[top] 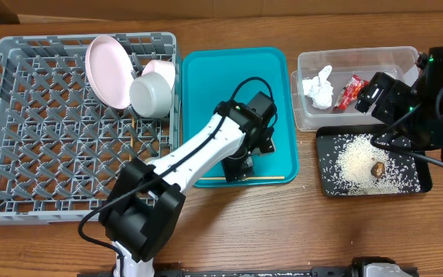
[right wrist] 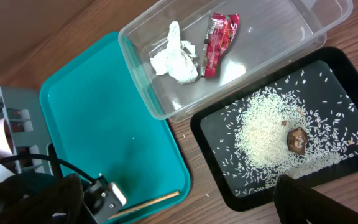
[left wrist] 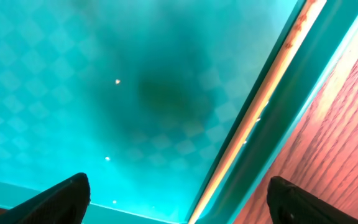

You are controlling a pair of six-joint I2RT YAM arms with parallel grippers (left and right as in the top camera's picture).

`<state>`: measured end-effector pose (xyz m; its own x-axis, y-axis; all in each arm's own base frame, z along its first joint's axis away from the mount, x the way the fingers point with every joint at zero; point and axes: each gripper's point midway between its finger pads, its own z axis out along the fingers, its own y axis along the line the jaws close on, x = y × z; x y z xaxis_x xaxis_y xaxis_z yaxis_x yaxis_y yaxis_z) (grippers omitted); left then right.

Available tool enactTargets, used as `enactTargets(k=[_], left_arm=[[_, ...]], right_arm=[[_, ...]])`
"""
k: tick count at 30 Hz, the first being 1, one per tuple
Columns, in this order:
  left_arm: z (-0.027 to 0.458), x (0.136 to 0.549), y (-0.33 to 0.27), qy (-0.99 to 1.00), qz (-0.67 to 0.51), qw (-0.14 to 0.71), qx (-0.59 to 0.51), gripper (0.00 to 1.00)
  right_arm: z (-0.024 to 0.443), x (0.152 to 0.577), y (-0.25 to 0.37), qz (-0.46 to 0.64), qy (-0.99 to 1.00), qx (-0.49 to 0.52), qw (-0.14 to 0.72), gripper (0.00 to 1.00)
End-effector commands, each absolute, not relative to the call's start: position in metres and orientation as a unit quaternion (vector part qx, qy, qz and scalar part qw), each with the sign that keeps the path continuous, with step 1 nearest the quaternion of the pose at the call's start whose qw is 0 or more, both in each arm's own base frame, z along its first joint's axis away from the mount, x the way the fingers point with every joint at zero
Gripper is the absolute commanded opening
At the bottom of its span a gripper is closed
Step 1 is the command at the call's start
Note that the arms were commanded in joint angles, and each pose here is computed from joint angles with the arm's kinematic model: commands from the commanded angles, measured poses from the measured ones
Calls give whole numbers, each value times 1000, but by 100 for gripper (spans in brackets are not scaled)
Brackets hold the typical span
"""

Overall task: Sort waste into correct bins and load items into the dishwasher
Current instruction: 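Grasp the second chopstick with the left gripper and lift it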

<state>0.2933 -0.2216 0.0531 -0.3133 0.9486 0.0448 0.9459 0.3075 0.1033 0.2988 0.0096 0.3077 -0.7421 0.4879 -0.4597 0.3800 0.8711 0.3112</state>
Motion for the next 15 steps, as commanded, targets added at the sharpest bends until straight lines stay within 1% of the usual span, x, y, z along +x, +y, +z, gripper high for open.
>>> enactTargets(k=[1, 8, 15], left_arm=[[46, 288, -218, 809, 69, 9, 584, 93], [31, 288, -217, 808, 71, 18, 585, 95], [22, 282, -223, 805, 47, 21, 591, 97]], right_arm=[[313, 301, 7, 95, 925, 236, 283, 100], [313, 301, 7, 95, 925, 237, 283, 100], [313, 301, 7, 95, 925, 237, 283, 100]])
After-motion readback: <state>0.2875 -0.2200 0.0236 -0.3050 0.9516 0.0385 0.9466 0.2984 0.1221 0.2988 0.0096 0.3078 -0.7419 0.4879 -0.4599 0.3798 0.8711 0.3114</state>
